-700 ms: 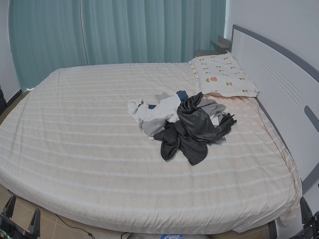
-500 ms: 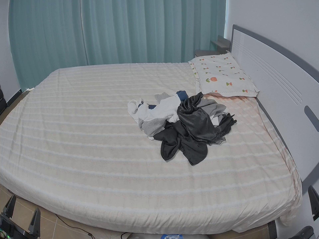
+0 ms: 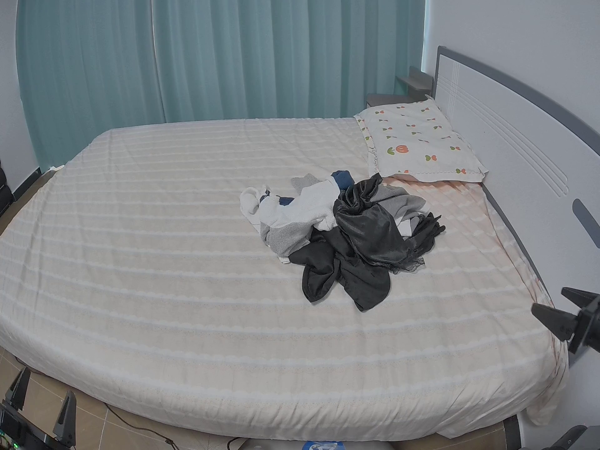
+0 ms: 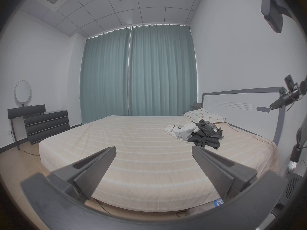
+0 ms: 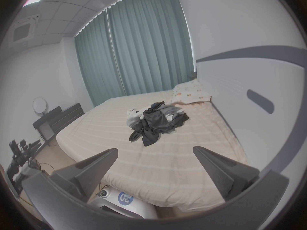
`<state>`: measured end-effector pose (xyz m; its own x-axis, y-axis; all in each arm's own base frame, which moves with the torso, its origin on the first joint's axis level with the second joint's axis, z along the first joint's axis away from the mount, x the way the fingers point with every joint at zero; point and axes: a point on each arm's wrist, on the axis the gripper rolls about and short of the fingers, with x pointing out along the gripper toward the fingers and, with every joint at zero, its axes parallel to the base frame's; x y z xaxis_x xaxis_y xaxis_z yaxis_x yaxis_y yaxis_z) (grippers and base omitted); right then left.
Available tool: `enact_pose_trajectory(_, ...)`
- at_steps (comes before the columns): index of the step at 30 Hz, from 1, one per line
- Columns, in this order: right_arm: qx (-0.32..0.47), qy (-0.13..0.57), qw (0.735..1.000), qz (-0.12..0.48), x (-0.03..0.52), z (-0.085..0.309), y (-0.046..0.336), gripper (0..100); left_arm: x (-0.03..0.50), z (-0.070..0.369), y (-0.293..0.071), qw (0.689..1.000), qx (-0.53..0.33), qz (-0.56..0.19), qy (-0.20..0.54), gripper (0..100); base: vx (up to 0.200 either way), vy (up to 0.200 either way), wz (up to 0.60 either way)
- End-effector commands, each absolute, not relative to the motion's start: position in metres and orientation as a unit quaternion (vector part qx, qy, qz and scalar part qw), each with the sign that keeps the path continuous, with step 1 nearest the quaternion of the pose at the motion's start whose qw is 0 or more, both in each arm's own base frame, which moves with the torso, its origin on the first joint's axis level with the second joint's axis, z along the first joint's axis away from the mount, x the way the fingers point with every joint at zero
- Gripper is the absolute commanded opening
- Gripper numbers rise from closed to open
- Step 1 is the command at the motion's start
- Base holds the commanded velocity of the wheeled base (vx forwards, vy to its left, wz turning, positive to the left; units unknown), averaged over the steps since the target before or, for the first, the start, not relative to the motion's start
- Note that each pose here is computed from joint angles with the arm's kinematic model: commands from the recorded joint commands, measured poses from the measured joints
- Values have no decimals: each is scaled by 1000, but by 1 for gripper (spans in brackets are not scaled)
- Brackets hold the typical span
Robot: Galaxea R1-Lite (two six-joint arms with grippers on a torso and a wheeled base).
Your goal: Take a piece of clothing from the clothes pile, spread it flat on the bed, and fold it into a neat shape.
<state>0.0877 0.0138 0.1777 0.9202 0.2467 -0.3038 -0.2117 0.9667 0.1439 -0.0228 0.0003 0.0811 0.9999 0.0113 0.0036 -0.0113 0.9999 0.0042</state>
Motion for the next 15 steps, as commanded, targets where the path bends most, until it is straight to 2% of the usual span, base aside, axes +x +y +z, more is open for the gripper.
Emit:
enact_pose_trajectory(1,114,333,926,137,267,99,72,100,-23,76,0,1000,2,8,-2,100,0,0,0)
enact_pose_trajectory(4,139,324,928,119,293,79,91,100,-23,76,0,1000,2,8,-2,100,0,0,0)
enact_pose_trajectory(9,139,328,930,86,326,47,109,100,-23,76,0,1000,1,8,-2,100,0,0,0)
enact_pose_trajectory(15,185,346,917,70,355,15,133,100,-23,76,0,1000,2,4,-2,100,0,0,0)
